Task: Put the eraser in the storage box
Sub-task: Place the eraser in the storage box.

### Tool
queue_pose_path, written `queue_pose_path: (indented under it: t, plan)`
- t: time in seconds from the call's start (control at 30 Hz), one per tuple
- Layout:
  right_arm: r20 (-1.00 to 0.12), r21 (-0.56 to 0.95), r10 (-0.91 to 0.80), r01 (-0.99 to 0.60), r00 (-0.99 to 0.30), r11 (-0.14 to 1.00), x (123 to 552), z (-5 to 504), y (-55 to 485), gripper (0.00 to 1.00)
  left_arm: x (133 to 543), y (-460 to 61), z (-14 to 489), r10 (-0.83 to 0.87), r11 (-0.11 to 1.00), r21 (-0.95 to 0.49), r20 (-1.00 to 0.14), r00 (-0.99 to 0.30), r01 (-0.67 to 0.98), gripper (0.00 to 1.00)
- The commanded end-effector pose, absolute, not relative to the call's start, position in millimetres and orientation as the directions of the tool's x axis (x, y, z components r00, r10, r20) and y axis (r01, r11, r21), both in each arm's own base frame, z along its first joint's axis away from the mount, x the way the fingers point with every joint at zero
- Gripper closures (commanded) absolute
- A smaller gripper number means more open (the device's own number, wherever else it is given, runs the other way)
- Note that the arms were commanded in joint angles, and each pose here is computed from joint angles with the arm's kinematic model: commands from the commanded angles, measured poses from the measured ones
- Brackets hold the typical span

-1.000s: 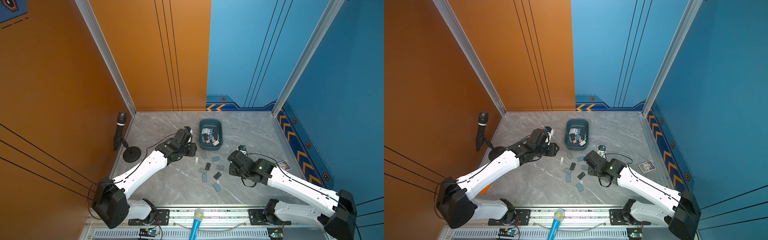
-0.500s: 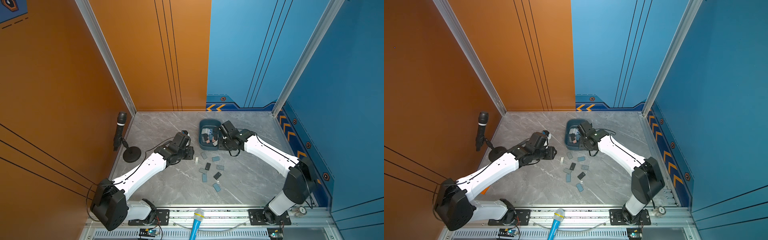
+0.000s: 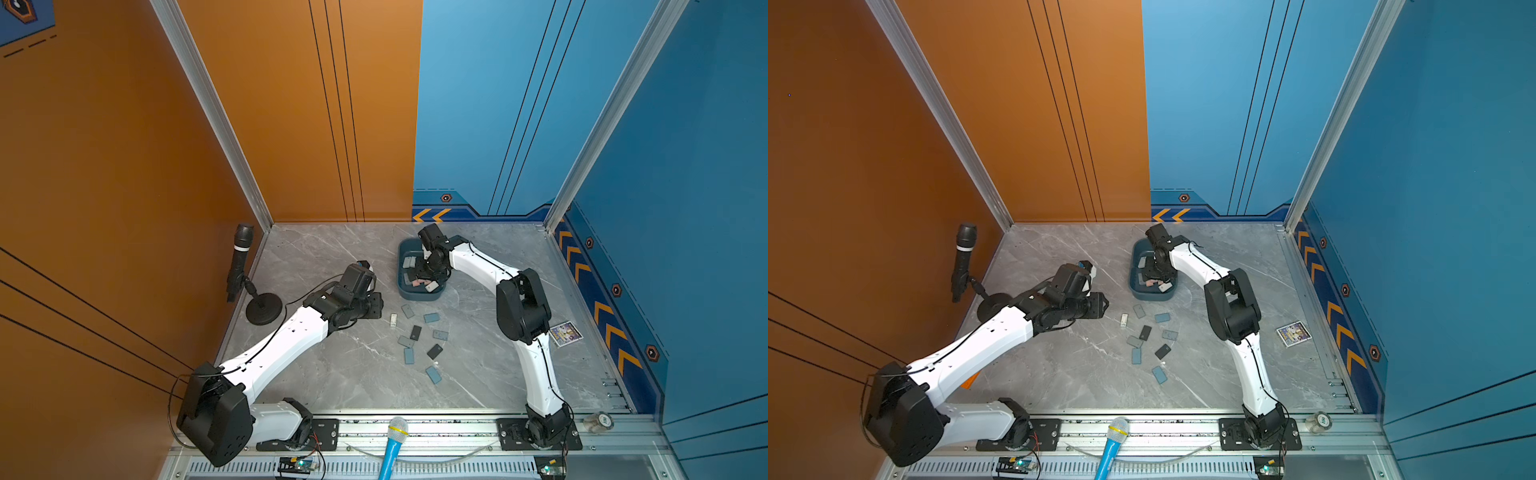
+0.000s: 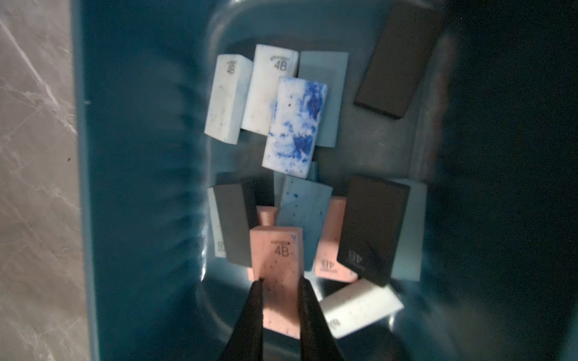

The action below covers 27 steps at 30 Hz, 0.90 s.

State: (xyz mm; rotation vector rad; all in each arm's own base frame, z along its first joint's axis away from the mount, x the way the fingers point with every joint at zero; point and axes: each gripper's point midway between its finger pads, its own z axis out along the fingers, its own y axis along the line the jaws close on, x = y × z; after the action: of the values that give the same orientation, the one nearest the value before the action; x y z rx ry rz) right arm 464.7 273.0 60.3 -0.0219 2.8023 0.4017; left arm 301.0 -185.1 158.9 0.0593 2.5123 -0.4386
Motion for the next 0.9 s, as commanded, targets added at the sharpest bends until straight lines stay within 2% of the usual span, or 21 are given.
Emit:
queue_pose_path:
  t: [0.0, 0.03, 0.17, 0.33, 0.5, 0.87]
  plan:
    - [-0.311, 0.288, 0.018, -0.076, -0.950, 0.955, 468, 73, 277, 0.76, 296, -174, 155, -0.061, 0.954, -0.279, -0.543, -0.837, 0.111, 0.53]
    - [-0.313, 0.288, 0.019, -0.076, -0.949, 0.955, 468, 75, 277, 0.69, 295, -173, 155, -0.063, 0.954, -0.279, -0.543, -0.837, 0.110, 0.52]
    - [-0.342, 0.290, 0.020, -0.085, -0.939, 0.953, 466, 95, 276, 0.61, 295, -174, 155, -0.069, 0.952, -0.288, -0.541, -0.838, 0.108, 0.53]
    - [-0.410, 0.286, 0.022, -0.105, -0.912, 0.952, 456, 137, 267, 0.57, 294, -174, 149, -0.065, 0.953, -0.285, -0.525, -0.848, 0.104, 0.52]
    - [-0.477, 0.272, 0.026, -0.119, -0.879, 0.955, 428, 182, 253, 0.54, 293, -175, 140, -0.057, 0.956, -0.274, -0.509, -0.859, 0.100, 0.51]
    - [-0.561, 0.239, 0.068, -0.083, -0.825, 0.967, 341, 218, 206, 0.50, 287, -176, 104, -0.016, 0.970, -0.227, -0.430, -0.903, 0.091, 0.49]
